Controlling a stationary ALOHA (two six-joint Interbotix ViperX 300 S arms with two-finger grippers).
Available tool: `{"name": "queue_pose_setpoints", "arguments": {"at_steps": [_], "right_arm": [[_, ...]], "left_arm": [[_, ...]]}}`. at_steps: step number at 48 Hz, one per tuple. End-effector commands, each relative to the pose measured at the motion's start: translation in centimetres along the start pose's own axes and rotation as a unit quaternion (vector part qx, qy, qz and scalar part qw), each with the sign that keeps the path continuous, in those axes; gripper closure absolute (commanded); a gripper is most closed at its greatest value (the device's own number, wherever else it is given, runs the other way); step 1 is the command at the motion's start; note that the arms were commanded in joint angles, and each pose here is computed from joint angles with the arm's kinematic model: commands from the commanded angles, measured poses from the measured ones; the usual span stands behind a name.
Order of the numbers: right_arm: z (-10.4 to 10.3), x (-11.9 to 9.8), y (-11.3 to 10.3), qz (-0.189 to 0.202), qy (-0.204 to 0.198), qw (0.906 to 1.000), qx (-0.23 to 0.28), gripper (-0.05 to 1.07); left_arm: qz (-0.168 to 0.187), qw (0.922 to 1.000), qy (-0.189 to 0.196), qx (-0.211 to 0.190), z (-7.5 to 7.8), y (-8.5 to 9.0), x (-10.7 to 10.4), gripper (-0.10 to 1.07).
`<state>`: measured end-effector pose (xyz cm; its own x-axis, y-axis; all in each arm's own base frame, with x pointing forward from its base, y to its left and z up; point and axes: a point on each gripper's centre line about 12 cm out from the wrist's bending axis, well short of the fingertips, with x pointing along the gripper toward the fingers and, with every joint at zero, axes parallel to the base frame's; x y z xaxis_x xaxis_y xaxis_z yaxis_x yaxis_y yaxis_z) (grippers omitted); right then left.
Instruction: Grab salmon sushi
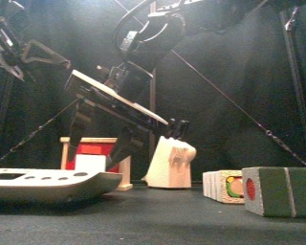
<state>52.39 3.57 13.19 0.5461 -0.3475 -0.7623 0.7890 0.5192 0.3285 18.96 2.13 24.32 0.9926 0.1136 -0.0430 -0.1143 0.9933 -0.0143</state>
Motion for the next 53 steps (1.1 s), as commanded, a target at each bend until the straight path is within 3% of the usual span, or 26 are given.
{"name": "queue_pose_setpoints", "arguments": {"at_steps": [1,13,31,53], "right_arm": [[1.0,-1.1,0.9,0.014,-0.009,0.9998,0.009,0.18],[1.2,-1.3,0.9,0.016,-0.009,0.9998,0.010,0.31],[3.0,-4.3,1.9,0.045,-0.028,0.9985,0.013,0.31],[2.8,-4.2,1.4,0.041,-0.025,0.9988,0.013,0.31]], "left_arm": [[0.001,1.0000,-0.005,0.001,0.4,0.0,0.2,0.99],[0.001,1.0000,-0.005,0.001,0.4,0.1,0.2,0.99],[0.000,1.0000,-0.005,0.001,0.4,0.0,0.2,0.99],[0.001,1.0000,-0.006,0.001,0.5,0.0,0.2,0.99]]}}
